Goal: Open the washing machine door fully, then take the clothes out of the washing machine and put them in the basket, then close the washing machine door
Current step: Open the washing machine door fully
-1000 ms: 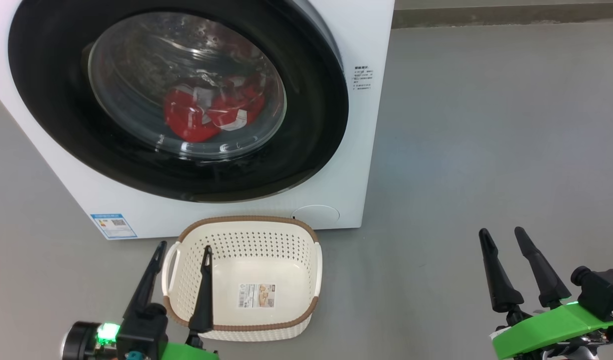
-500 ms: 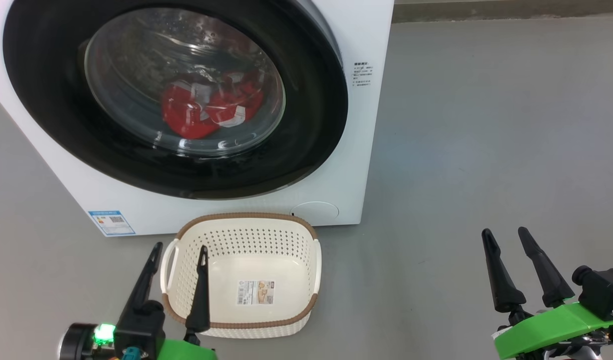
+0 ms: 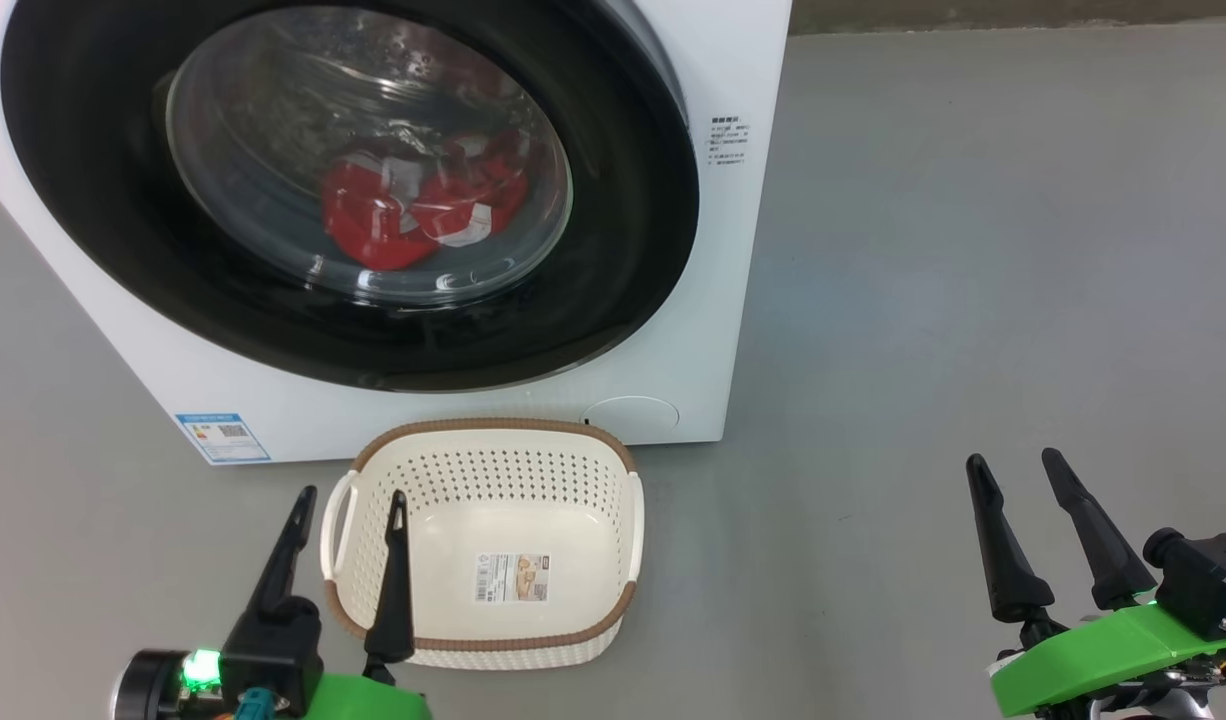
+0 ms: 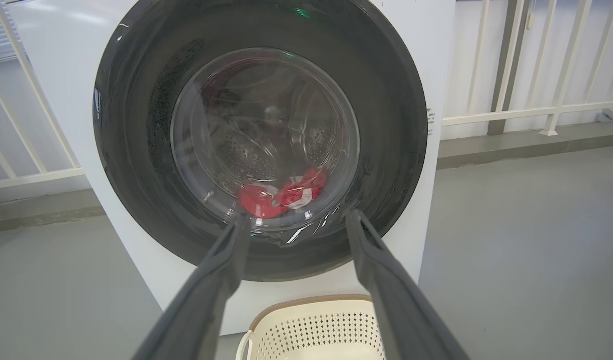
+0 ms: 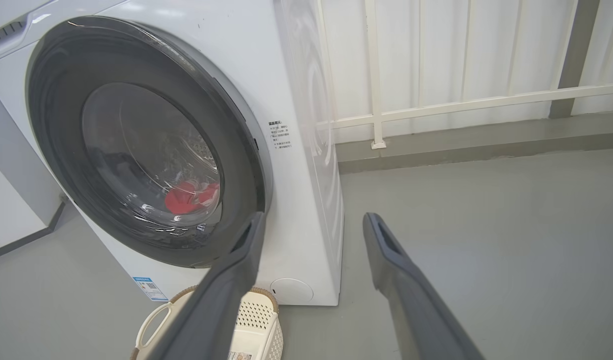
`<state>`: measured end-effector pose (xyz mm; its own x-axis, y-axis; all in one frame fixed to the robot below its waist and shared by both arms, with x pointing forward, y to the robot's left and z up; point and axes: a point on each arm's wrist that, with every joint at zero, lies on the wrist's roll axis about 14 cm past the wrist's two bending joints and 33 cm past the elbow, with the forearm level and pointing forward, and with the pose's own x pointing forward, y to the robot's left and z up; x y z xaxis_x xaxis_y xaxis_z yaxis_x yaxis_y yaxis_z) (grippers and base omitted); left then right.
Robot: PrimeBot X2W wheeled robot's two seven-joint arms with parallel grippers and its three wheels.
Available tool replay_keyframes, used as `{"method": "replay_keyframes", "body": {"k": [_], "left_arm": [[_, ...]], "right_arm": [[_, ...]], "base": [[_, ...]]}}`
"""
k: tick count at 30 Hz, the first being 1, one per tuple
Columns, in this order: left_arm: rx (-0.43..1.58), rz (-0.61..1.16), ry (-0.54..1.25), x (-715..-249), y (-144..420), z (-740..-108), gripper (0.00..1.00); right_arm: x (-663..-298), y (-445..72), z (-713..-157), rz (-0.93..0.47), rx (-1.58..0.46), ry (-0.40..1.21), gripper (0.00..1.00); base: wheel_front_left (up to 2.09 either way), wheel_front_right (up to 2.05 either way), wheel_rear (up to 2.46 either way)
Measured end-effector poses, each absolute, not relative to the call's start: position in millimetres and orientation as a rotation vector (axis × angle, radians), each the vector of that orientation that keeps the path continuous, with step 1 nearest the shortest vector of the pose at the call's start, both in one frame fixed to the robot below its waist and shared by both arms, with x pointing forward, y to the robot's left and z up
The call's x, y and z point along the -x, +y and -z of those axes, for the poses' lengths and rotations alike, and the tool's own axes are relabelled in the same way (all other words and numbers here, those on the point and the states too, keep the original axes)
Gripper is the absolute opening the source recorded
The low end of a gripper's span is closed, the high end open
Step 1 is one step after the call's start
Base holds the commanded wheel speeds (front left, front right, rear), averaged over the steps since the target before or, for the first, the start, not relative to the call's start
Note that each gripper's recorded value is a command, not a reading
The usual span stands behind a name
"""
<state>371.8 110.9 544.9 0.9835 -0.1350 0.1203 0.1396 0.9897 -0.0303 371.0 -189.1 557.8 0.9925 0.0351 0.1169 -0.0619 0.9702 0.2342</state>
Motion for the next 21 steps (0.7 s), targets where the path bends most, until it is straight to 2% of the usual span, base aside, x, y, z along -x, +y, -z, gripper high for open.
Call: {"method": "replay_keyframes", "body": {"k": [21], "left_arm": [[0.065, 0.124, -0.085, -382, 115, -537, 1.0]], "right_arm": [[-383, -190, -549, -0.045, -0.228, -0.083, 1.0]], "base": [[0.0, 0.0, 0.0]]}}
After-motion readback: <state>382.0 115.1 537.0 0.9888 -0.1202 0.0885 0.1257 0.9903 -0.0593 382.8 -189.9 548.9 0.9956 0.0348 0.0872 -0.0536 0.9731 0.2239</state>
